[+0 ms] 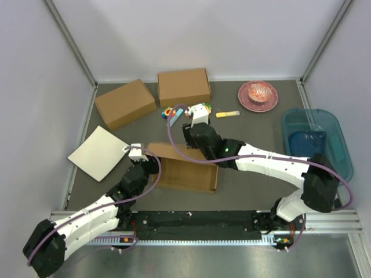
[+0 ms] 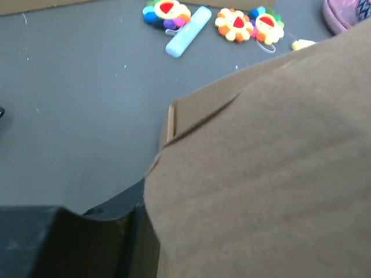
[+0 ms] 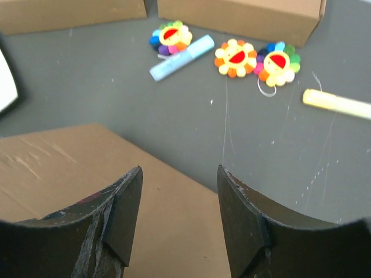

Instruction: Fold the paper box

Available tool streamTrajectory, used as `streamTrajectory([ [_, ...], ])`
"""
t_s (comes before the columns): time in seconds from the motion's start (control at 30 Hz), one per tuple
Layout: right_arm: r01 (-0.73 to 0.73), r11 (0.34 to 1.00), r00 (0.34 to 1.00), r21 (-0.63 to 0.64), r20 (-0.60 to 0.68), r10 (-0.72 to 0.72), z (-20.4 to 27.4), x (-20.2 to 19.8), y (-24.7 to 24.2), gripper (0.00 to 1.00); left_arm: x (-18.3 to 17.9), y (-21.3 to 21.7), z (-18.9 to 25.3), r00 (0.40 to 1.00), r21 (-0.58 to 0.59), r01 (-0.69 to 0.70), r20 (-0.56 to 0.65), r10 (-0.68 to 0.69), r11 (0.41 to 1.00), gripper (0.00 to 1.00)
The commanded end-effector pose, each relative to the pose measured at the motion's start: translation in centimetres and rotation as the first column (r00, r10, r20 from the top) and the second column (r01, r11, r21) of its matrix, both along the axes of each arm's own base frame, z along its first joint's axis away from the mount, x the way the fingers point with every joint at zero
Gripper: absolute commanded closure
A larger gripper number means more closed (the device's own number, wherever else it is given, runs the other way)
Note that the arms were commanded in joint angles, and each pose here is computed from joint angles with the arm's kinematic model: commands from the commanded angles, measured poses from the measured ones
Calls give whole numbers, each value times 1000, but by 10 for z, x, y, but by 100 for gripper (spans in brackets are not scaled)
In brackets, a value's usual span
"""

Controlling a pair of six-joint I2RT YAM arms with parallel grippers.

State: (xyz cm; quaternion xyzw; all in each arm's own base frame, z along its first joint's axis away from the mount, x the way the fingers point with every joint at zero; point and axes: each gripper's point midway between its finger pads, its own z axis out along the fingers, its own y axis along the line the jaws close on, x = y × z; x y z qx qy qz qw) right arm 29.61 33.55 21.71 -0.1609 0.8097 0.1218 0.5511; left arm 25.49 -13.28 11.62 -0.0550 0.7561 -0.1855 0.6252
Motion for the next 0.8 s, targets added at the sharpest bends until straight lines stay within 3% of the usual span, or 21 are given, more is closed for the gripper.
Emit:
streamTrajectory([
  [0.0, 20, 997, 1000, 74, -7, -20, 4, -5, -8, 45, -4, -5, 12, 999, 21, 33, -39, -32, 999, 55],
  [0.2, 27, 997, 1000, 69, 4, -28, 6, -6, -14, 45, -16, 9, 28, 996, 56, 14, -84, -9, 998, 52],
  [0.37, 29, 998, 999, 60, 16, -30, 7, -5, -15, 45, -25, 24, 68, 1000, 54, -7, -25, 8, 999, 51],
  [0.53, 29, 998, 999, 57, 18, -30, 6, -5, -16, 45, -35, 44, 76, 996, 140, -38, -71, 49, 989, 51],
  [0.63, 22, 998, 1000, 66, 15, -23, 5, -7, -17, 45, -41, 70, 65, 973, 163, -165, -137, 188, 973, 51],
  [0.77, -19, 997, 1000, 79, 9, 18, 2, -15, -17, 45, -42, 93, 81, 941, 100, -315, -98, 325, 944, 53],
])
